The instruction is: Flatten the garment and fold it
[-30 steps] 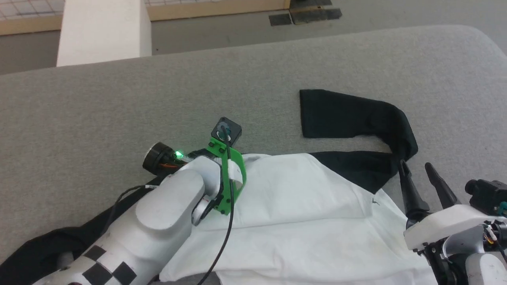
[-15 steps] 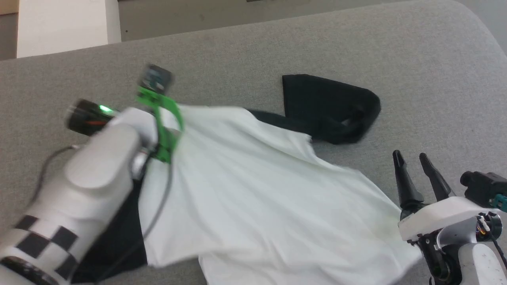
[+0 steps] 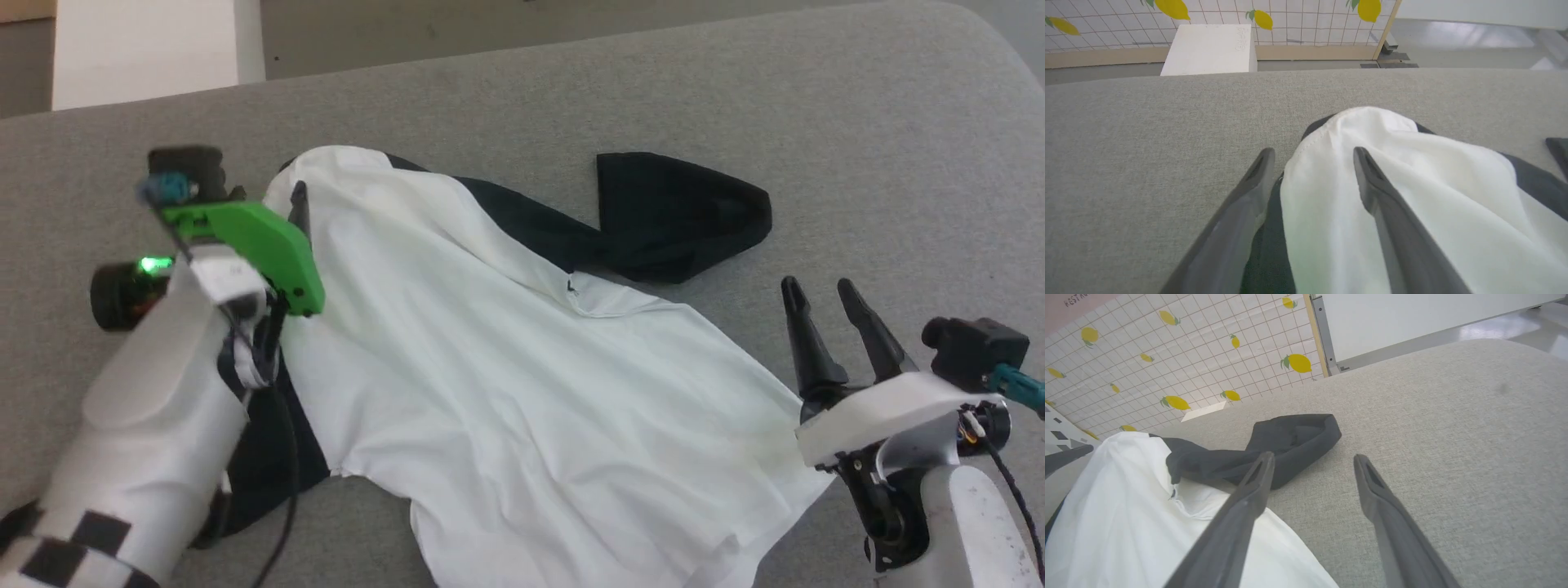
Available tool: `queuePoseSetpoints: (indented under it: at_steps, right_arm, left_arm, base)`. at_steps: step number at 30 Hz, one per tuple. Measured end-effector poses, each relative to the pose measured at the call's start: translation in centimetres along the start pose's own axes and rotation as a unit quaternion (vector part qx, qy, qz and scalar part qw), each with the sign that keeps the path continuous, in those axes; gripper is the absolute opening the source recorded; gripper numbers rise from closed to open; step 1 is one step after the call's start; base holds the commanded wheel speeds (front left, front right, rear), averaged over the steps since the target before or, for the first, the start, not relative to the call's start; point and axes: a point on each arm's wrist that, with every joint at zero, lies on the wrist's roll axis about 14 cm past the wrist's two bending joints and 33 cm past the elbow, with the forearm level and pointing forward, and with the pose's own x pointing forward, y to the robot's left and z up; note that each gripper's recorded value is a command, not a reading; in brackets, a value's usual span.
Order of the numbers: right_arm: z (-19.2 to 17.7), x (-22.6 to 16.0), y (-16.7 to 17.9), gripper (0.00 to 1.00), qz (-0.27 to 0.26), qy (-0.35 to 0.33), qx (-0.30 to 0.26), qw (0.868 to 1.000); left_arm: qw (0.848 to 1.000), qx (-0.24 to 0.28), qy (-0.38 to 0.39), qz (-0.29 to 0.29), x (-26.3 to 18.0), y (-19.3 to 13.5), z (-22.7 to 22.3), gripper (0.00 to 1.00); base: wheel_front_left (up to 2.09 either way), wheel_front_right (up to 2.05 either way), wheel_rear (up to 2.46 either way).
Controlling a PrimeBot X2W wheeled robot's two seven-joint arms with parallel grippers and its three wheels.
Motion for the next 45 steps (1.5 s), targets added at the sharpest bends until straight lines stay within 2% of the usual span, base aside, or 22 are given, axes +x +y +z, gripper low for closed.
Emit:
queuePoseSetpoints:
  at_steps: [4, 7, 10, 13, 16, 20, 26, 29, 35, 37, 38, 39, 40, 42, 45]
  right_arm:
    - [-0.5, 1.0, 2.4, 1.0, 0.035, 0.019, -0.015, 0.999]
    - [-1.6, 1.7, 4.5, 1.0, 0.065, 0.05, -0.033, 0.996]
    - [-2.3, 2.5, 6.6, 1.0, 0.094, 0.072, -0.045, 0.992]
    - [-2.3, 3.5, 7.6, 1.0, 0.106, 0.08, -0.053, 0.99]
    - [-2.3, 4.7, 6.7, 1.0, 0.087, 0.088, -0.089, 0.988]
    - [-2.4, 6.0, 4.7, 1.0, 0.053, 0.111, -0.106, 0.987]
    - [-1.1, 9.3, 3.7, 1.0, 0.018, 0.13, -0.129, 0.983]
    - [-1.8, 10.6, 2.2, 1.0, -0.006, 0.168, -0.151, 0.974]
    - [-4.9, 12.2, -0.1, 1.0, -0.034, 0.271, -0.173, 0.946]
    - [-7.1, 12.1, 0.0, 1.0, -0.031, 0.327, -0.169, 0.929]
    - [-7.4, 12.2, 0.1, 0.81, -0.029, 0.341, -0.168, 0.924]
    - [-7.6, 12.4, 0.3, 0.25, -0.026, 0.354, -0.168, 0.92]
    - [-7.6, 12.6, 0.6, 0.0, -0.021, 0.363, -0.168, 0.916]
    - [-7.6, 12.9, 1.4, 0.0, -0.006, 0.364, -0.153, 0.919]
    - [-6.2, 13.6, 2.0, 0.0, 0.007, 0.321, -0.134, 0.938]
  left_arm:
    - [0.992, -0.08, -0.093, 0.006, -2.3, 0.0, 0.4, 1.0]
    - [0.985, -0.11, -0.133, 0.021, -4.3, 0.6, 0.2, 1.0]
    - [0.977, -0.121, -0.17, 0.038, -6.6, 1.4, 1.0, 1.0]
    - [0.963, -0.118, -0.235, 0.061, -9.2, 2.4, 3.6, 1.0]
    - [0.956, -0.113, -0.259, 0.083, -11.5, 2.9, 3.5, 1.0]
    - [0.95, -0.111, -0.274, 0.098, -13.5, 3.2, 2.9, 1.0]
    - [0.944, -0.095, -0.297, 0.105, -14.7, 3.9, 3.5, 1.0]
    - [0.945, -0.091, -0.295, 0.109, -14.6, 4.4, 3.0, 1.0]
    - [0.947, -0.088, -0.284, 0.117, -14.0, 5.0, 2.0, 1.0]
    - [0.948, -0.088, -0.28, 0.122, -13.8, 5.4, 1.6, 1.0]
    - [0.948, -0.088, -0.278, 0.125, -13.7, 5.6, 1.4, 1.0]
    - [0.949, -0.089, -0.275, 0.127, -13.7, 5.7, 1.2, 1.0]
    - [0.949, -0.088, -0.273, 0.129, -13.7, 5.9, 1.0, 1.0]
    - [0.949, -0.089, -0.27, 0.133, -13.6, 6.2, 0.7, 1.0]
    - [0.949, -0.09, -0.27, 0.136, -13.5, 6.4, 0.7, 1.0]
  base:
    - [0.0, 0.0, 0.0]
    - [0.0, 0.0, 0.0]
    - [0.0, 0.0, 0.0]
    - [0.0, 0.0, 0.0]
    - [0.0, 0.0, 0.0]
    - [0.0, 0.0, 0.0]
    - [0.0, 0.0, 0.0]
    - [0.0, 0.0, 0.0]
    - [0.0, 0.0, 0.0]
    - [0.0, 0.0, 0.0]
    - [0.0, 0.0, 0.0]
    - [0.0, 0.0, 0.0]
    - [0.0, 0.0, 0.0]
    - [0.0, 0.0, 0.0]
    - [0.0, 0.0, 0.0]
